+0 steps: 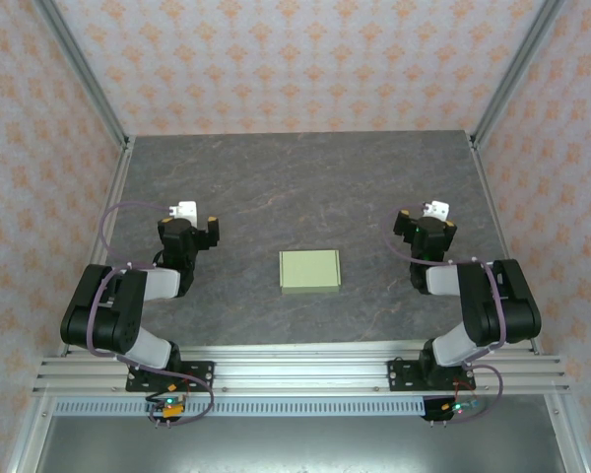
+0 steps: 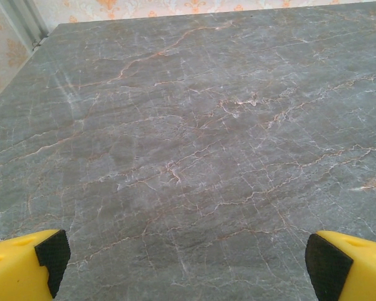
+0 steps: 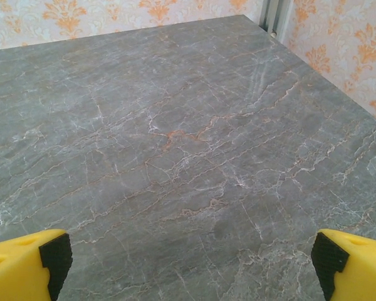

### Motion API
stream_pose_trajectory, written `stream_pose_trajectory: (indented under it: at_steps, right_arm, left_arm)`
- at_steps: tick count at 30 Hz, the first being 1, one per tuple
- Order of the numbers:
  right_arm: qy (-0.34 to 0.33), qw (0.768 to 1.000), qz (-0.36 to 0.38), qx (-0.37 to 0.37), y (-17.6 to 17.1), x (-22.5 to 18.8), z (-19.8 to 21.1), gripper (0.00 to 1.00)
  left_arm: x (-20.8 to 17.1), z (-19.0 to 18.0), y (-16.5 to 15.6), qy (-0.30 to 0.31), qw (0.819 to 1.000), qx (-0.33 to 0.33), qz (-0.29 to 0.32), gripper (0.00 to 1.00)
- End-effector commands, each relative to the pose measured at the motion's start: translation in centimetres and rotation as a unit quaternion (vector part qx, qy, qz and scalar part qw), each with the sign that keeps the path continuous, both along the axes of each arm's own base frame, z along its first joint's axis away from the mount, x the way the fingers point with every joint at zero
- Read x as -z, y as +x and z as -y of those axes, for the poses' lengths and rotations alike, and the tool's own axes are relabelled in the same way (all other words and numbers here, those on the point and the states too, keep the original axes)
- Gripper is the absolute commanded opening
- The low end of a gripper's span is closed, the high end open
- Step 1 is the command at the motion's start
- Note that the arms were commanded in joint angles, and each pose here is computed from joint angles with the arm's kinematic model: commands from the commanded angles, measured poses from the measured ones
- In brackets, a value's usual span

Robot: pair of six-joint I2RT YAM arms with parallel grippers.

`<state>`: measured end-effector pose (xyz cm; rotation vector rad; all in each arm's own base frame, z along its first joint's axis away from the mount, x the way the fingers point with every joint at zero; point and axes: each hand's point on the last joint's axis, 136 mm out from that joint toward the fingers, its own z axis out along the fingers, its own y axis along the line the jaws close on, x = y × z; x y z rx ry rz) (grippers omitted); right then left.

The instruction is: Fold the paper box

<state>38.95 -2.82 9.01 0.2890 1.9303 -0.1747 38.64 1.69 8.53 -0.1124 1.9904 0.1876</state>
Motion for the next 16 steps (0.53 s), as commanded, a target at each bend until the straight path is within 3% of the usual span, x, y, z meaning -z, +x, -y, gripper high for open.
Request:
stream_pose_trajectory:
  at_steps: [1,16]
  right_arm:
    - [0.008,1.0,0.0,0.002,0.04,-0.16,0.07,0.99]
    - [0.009,1.0,0.0,0.001,0.08,-0.16,0.07,0.99]
  left_arm:
    - [-0.86,-0.43,0.61,-0.007,1.0,-0.011,0.013,1.0]
    - [-0.81,-0.48,0.56,-0.007,1.0,-0.012,0.012,1.0]
